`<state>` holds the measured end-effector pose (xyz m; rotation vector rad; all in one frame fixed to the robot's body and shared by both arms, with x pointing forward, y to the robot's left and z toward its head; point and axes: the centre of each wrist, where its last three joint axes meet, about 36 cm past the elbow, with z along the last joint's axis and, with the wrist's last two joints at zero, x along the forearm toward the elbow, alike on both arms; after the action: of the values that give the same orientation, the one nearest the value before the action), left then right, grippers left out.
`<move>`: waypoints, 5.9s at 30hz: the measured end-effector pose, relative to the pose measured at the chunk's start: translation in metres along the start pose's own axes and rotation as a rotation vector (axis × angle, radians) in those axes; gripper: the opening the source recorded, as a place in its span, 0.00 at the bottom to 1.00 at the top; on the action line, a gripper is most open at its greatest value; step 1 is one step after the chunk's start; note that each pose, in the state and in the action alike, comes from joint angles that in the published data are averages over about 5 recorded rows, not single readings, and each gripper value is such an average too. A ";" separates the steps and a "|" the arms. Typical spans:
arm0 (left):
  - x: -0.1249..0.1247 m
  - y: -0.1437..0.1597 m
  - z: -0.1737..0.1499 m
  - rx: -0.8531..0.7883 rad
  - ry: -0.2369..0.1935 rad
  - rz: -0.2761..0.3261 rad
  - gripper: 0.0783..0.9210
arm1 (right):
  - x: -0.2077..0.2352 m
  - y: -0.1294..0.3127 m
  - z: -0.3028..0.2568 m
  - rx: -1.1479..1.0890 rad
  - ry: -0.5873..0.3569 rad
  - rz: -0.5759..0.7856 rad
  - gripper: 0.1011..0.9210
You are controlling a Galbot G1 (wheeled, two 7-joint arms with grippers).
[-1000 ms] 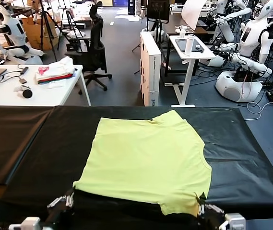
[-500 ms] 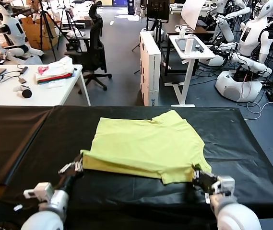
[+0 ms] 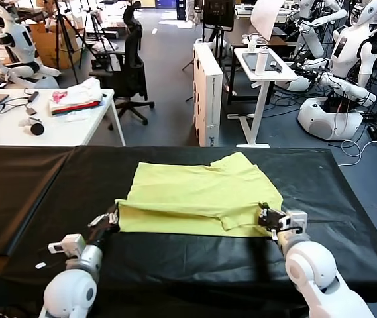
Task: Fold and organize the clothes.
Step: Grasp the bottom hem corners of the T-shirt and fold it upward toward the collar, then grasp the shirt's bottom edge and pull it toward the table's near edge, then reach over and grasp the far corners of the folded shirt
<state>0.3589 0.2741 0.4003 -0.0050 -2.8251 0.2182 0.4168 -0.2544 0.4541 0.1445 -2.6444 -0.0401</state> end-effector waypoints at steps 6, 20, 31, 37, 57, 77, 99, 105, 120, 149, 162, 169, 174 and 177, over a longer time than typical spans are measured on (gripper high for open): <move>-0.003 0.004 0.005 -0.002 0.017 -0.005 0.13 | 0.010 -0.007 -0.002 0.024 -0.009 -0.065 0.65; 0.021 0.001 0.008 -0.007 0.021 -0.015 0.97 | 0.072 -0.039 0.002 0.134 -0.010 -0.043 0.98; 0.062 -0.014 0.026 -0.021 0.070 -0.016 0.98 | 0.103 -0.059 0.032 0.146 0.087 -0.006 0.98; 0.066 -0.012 0.030 -0.025 0.086 -0.009 0.98 | 0.093 -0.068 0.040 0.145 0.102 -0.013 0.98; 0.050 -0.014 0.043 -0.016 0.104 0.012 0.74 | 0.073 -0.090 0.048 0.147 0.110 -0.045 0.50; 0.058 -0.007 0.039 -0.042 0.091 0.011 0.08 | 0.094 -0.088 0.045 0.138 0.160 -0.031 0.05; 0.138 0.003 0.032 -0.127 0.155 -0.036 0.11 | 0.144 -0.062 0.022 0.092 0.285 -0.120 0.24; 0.149 0.003 0.027 -0.148 0.206 -0.077 0.49 | 0.147 -0.060 0.006 0.054 0.254 -0.163 0.70; 0.107 0.020 -0.049 0.007 0.242 -0.127 0.98 | 0.048 -0.078 -0.057 0.068 0.063 -0.058 0.98; -0.149 0.048 -0.112 0.111 0.327 0.079 0.98 | -0.132 -0.036 -0.075 0.059 0.174 -0.057 0.98; -0.170 0.053 -0.101 0.097 0.359 0.058 0.97 | -0.142 -0.028 -0.073 0.063 0.186 -0.072 0.77; -0.169 0.055 -0.097 0.092 0.367 0.051 0.56 | -0.144 -0.029 -0.072 0.062 0.190 -0.074 0.46; -0.166 0.055 -0.093 0.073 0.372 0.050 0.24 | -0.144 -0.029 -0.071 0.060 0.194 -0.075 0.14; -0.165 0.056 -0.090 0.065 0.376 0.054 0.18 | -0.144 -0.029 -0.070 0.059 0.195 -0.078 0.05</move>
<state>0.5421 0.3381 0.4266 -0.0983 -2.4442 0.2883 0.5792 -0.2678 0.4466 0.2575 -2.4457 0.0245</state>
